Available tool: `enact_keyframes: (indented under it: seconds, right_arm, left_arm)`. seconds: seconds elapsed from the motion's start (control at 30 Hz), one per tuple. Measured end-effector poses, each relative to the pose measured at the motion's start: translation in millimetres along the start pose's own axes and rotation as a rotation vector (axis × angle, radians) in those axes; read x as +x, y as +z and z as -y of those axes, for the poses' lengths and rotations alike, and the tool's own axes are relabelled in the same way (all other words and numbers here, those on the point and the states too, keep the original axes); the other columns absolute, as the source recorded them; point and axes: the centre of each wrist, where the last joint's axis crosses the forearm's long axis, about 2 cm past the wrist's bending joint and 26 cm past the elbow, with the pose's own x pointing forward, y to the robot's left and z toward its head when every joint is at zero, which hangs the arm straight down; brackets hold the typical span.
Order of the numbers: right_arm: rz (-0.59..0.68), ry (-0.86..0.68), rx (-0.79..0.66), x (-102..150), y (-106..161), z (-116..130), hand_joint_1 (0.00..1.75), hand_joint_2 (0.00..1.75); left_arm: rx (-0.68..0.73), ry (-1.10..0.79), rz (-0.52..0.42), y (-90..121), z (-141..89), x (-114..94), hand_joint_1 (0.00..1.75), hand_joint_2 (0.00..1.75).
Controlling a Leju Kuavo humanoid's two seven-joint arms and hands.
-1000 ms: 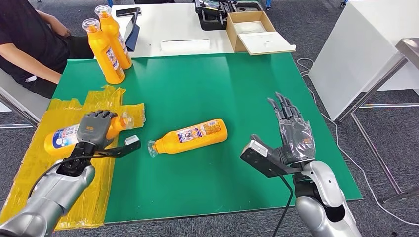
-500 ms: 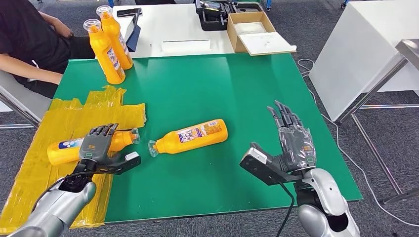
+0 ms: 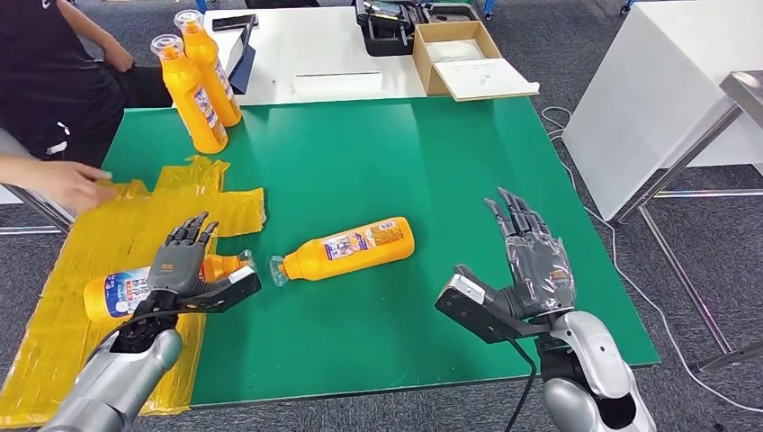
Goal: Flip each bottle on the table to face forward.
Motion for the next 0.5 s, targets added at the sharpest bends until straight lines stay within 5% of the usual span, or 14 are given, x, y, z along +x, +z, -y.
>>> enact_keyframes:
  seconds: [0.17,0.3,0.43,0.5]
  right_arm:
    - [-0.002,0.002,0.001,0.0,0.0,-0.1,0.00,0.00]
    - [-0.012,0.022,0.010,-1.8,-2.3,-0.2,0.00,0.00]
    - [-0.017,0.062,0.013,-11.3,-21.9,1.4,0.00,1.75]
    - [-0.015,0.079,0.011,-17.4,-39.8,3.8,0.00,1.75]
  left_arm:
    - [0.030,0.048,-0.008,-1.2,-5.7,2.0,0.00,0.00]
    - [0.102,0.265,-0.044,-5.9,-20.7,5.2,0.00,0.00]
    - [0.298,0.642,-0.065,-26.1,-75.4,7.5,0.00,0.00]
    - [0.403,0.842,-0.049,-38.9,-112.2,5.6,0.00,0.00]
